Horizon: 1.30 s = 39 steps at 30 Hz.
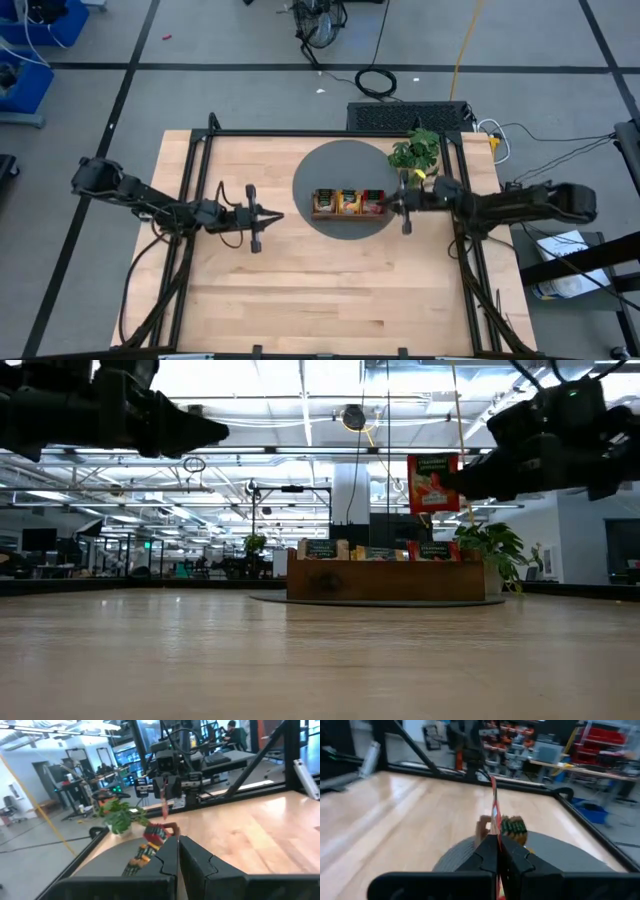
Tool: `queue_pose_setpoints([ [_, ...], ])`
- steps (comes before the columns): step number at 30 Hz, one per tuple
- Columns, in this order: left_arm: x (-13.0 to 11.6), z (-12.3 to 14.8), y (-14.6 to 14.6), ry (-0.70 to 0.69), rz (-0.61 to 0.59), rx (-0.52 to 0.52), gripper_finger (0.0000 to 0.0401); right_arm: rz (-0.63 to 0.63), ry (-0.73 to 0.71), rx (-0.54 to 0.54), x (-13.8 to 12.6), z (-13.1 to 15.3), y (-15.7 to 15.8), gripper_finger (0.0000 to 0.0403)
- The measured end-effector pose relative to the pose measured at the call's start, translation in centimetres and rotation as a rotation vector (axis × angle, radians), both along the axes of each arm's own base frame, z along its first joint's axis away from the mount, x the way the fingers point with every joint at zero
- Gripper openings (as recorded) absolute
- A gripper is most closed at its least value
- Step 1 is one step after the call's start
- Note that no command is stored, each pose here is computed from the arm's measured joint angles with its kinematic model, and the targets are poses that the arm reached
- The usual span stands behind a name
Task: Pick & Place Tea
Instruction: Put the red tea packet into the right section of the wooden organizer
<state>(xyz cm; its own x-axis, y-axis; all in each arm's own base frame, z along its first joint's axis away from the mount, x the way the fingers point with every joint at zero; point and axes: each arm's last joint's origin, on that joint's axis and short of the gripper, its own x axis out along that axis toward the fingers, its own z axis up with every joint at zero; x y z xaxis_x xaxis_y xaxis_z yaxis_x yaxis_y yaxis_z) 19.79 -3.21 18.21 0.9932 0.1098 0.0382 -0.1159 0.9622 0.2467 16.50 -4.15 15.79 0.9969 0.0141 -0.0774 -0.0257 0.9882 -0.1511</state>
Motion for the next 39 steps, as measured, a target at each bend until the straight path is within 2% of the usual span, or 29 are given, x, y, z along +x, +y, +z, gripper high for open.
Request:
queue_pose_setpoints([
  [3, 0.1, -0.1, 0.4, 0.005, 0.019, 0.001, 0.0024, 0.072, -0.007, 0.045, -0.2, 0.2, -0.9, 0.0],
  [6, 0.1, -0.1, 0.6, 0.015, 0.031, 0.005, 0.0024, 0.089, 0.003, 0.057, -0.1, -0.1, -1.1, 0.0],
  [15, 0.2, -0.1, 1.3, 0.015, -0.017, 0.026, 0.0024, -0.025, 0.105, 0.1, 0.7, -2.0, -1.3, 0.0],
  [22, 0.3, -0.1, 1.5, 0.014, -0.017, 0.011, 0.0024, -0.07, 0.092, 0.127, 1.2, -2.4, -1.3, 0.0],
  [28, 0.3, -0.1, 1.4, 0.013, -0.019, 0.003, 0.0024, -0.097, 0.091, 0.166, 0.4, -3.0, -0.8, 0.0],
  [36, 0.3, -0.1, 1.4, 0.012, -0.02, 0.001, 0.0024, -0.159, 0.083, 0.161, 0.2, -3.2, 0.5, 0.0],
  [39, 0.3, -0.1, 1.4, 0.011, -0.02, 0.001, 0.0024, -0.156, 0.084, 0.126, 0.3, -3.2, 0.9, 0.0],
])
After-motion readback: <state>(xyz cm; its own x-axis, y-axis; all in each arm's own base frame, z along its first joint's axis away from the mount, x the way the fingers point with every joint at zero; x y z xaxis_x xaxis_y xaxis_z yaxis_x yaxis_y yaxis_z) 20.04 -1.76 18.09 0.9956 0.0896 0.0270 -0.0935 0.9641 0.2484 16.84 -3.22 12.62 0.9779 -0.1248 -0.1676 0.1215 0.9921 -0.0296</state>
